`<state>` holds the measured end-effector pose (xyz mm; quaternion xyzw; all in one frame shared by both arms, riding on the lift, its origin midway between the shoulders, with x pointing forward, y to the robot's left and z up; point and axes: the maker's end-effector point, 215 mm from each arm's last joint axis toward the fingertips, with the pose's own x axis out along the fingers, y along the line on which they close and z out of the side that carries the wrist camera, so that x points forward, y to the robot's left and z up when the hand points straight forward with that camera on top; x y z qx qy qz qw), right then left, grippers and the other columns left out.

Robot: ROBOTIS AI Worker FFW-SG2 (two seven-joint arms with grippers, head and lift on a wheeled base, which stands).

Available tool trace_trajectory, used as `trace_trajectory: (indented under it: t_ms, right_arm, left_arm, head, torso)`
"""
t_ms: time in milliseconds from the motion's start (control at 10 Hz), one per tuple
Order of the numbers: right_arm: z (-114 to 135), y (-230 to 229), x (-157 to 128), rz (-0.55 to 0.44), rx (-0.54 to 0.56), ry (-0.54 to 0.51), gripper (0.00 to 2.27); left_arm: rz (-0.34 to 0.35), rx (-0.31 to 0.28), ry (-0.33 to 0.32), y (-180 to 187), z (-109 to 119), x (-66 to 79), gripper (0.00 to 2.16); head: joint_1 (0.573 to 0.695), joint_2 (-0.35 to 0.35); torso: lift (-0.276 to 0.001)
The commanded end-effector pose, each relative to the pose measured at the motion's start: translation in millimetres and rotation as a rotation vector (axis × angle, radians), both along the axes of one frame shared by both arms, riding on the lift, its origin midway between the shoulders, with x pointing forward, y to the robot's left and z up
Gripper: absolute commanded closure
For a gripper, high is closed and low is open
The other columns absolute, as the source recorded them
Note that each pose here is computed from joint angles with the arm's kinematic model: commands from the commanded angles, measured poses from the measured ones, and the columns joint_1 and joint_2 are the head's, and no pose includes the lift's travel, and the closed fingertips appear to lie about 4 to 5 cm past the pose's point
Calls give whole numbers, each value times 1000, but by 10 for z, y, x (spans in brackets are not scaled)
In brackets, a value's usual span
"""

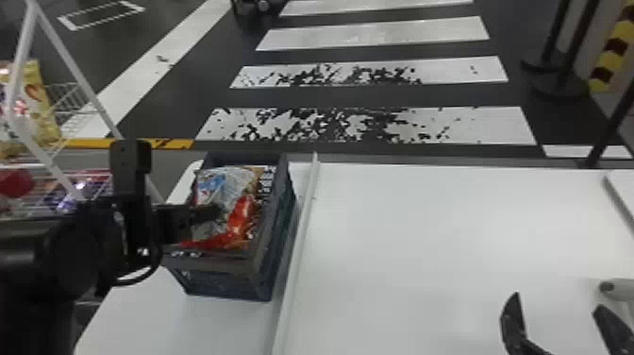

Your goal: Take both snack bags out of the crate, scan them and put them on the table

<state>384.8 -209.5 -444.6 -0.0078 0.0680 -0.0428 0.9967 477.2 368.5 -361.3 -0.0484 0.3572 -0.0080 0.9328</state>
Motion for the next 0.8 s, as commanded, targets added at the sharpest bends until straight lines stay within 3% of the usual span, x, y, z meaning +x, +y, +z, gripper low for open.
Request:
trace_trajectory:
  t_ms: [0,100,300,700]
  right_arm:
    - [-16,3,-3,0,0,4,63]
    - [-33,3,-24,0,0,9,63]
    - [-37,13,-16,2,-1,9,63]
    - [-41,102,-21,16,-4,12,63]
  left_arm:
    - [-2,4,-42,-61,182,74,2142]
    - [22,50,-63,58,297,75,2142]
    - [18,57,-99,33,461,41,2142]
    - [-95,0,-141,-878,580,-37,2142]
  head:
    - [695,207]
    - [695,201]
    - [695,210]
    - [695,173]
  torso:
    - [-92]
    - [-92]
    - [-92]
    - [-92]
